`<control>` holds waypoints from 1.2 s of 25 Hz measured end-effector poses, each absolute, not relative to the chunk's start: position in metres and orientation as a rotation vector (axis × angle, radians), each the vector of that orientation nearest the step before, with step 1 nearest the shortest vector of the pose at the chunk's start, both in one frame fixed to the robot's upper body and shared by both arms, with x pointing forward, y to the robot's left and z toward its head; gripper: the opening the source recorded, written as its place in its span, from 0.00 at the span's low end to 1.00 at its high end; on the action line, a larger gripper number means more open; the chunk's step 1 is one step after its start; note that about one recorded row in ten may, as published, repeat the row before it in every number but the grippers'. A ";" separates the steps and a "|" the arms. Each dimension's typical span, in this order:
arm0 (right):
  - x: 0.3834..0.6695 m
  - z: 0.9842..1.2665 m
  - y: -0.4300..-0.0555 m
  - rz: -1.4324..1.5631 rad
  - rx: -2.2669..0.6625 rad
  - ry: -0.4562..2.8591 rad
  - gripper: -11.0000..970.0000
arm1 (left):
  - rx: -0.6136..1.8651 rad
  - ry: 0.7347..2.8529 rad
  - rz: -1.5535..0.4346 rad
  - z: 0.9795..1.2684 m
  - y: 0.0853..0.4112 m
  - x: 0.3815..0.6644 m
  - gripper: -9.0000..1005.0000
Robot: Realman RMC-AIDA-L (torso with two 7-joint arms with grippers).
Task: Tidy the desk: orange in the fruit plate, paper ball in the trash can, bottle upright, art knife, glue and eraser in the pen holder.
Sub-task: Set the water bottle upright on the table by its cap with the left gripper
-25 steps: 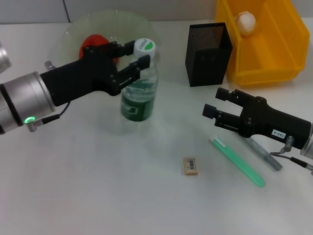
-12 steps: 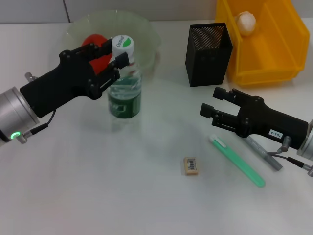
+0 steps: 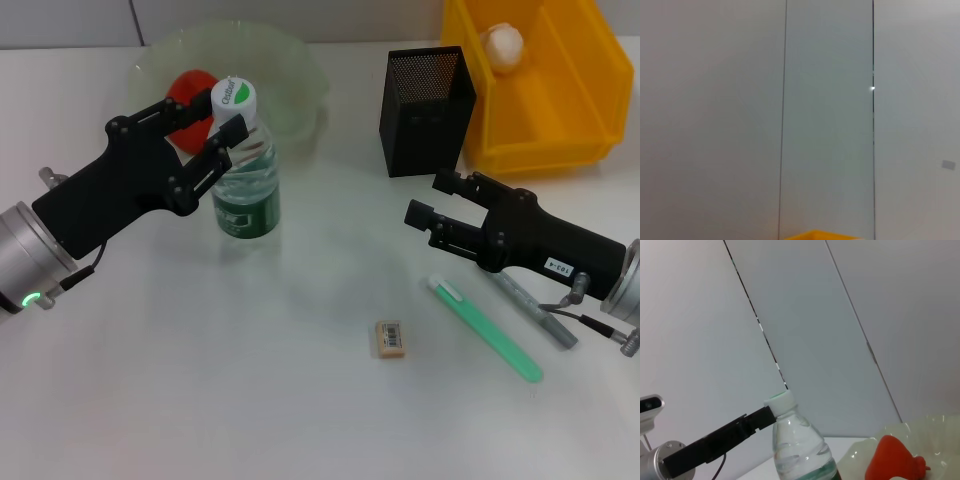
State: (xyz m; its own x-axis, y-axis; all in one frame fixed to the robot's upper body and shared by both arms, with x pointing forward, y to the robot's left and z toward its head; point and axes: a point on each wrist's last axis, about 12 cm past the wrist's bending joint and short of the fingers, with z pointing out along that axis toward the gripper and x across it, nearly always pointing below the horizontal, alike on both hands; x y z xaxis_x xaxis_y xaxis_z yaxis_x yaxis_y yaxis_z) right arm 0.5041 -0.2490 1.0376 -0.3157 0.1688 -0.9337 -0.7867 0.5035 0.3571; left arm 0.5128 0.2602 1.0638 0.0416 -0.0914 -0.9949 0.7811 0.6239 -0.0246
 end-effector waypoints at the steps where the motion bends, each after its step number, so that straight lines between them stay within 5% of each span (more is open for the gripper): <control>1: 0.504 1.038 -0.249 1.054 -0.541 1.614 0.82 | 0.637 1.374 -0.736 1.064 0.261 0.513 0.41; 30: 0.506 1.039 -0.243 1.064 -0.522 1.591 0.81 | 0.513 1.377 -0.651 1.049 0.261 0.513 0.42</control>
State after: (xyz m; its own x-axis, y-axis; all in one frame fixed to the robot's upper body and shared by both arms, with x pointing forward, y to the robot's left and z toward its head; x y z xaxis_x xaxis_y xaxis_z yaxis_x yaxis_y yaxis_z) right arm 0.5058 -0.2429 1.0388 -0.3044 0.1959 -0.9322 -0.7870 0.4996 0.3619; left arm 0.5132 0.2606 1.0491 0.0691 -0.1214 -0.9902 0.6879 0.7247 -0.0408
